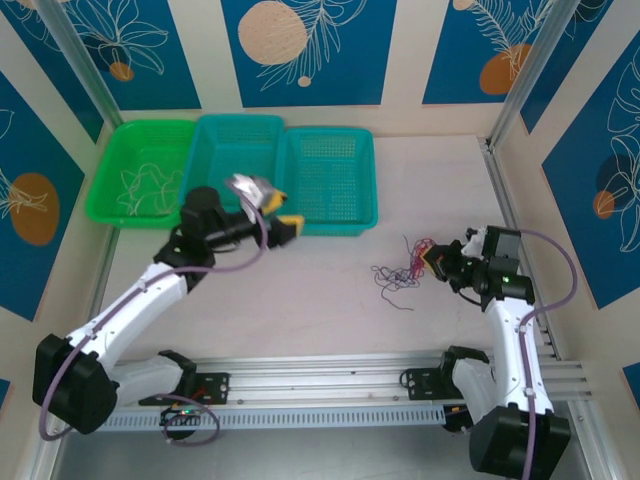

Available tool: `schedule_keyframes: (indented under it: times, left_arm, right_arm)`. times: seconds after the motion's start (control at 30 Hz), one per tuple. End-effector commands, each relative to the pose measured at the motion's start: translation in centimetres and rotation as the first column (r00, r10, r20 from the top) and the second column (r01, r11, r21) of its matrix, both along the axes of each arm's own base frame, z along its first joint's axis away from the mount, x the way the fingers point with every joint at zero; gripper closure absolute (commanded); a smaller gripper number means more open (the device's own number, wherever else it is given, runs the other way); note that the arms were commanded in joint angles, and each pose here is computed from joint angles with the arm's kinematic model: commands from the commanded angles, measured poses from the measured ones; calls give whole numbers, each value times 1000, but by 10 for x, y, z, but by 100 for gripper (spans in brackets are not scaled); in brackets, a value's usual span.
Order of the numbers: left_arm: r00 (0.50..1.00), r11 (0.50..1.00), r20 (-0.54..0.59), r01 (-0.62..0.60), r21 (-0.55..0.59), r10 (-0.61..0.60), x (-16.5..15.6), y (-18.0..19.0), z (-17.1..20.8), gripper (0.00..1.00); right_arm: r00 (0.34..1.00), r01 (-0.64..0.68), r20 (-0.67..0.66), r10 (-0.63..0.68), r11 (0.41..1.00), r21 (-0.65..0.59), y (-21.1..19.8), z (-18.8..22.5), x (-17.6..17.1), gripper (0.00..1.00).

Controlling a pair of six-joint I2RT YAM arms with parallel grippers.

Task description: Untangle the cables

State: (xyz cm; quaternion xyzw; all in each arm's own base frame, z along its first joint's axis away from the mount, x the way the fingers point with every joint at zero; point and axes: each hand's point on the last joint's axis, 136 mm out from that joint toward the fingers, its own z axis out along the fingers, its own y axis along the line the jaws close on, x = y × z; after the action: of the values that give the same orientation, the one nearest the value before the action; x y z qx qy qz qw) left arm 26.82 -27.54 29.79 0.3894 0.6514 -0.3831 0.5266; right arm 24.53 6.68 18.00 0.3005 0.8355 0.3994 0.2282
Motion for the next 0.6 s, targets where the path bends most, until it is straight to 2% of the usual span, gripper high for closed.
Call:
schedule_keyframes:
  times: [0.0,0.13,0.33,0.43,0.5,0.53,0.57]
  left_arm:
    - [938,963,219,258,75,-268,-63,-30,-3,25]
    - [893,928,256,345,141,-371,-90,-46,-26,25]
    - [855,894,282,373,249,-435,-96,-66,-56,27]
    - [844,885,289,382,264,-451,-95,-80,-63,30]
    - [851,895,298,367,253,-433,-89,-88,-67,36]
    - [856,900,295,362,244,-424,-87,-90,-69,42]
    - [865,906,289,350,236,-410,-82,-93,-70,53]
  right_arm:
    - [987,-122,111,118,992,32,28,39,5,100]
    - [971,-193,144,192,981,-6,49,58,7,100]
    - [941,-289,169,292,956,-44,80,75,9,100]
    - [931,-319,166,324,946,-58,92,79,11,100]
    - [927,-330,165,337,941,-71,97,81,12,100]
    - [927,-331,162,339,941,-76,98,81,12,100]
    - [928,-330,155,339,941,-81,99,79,12,100]
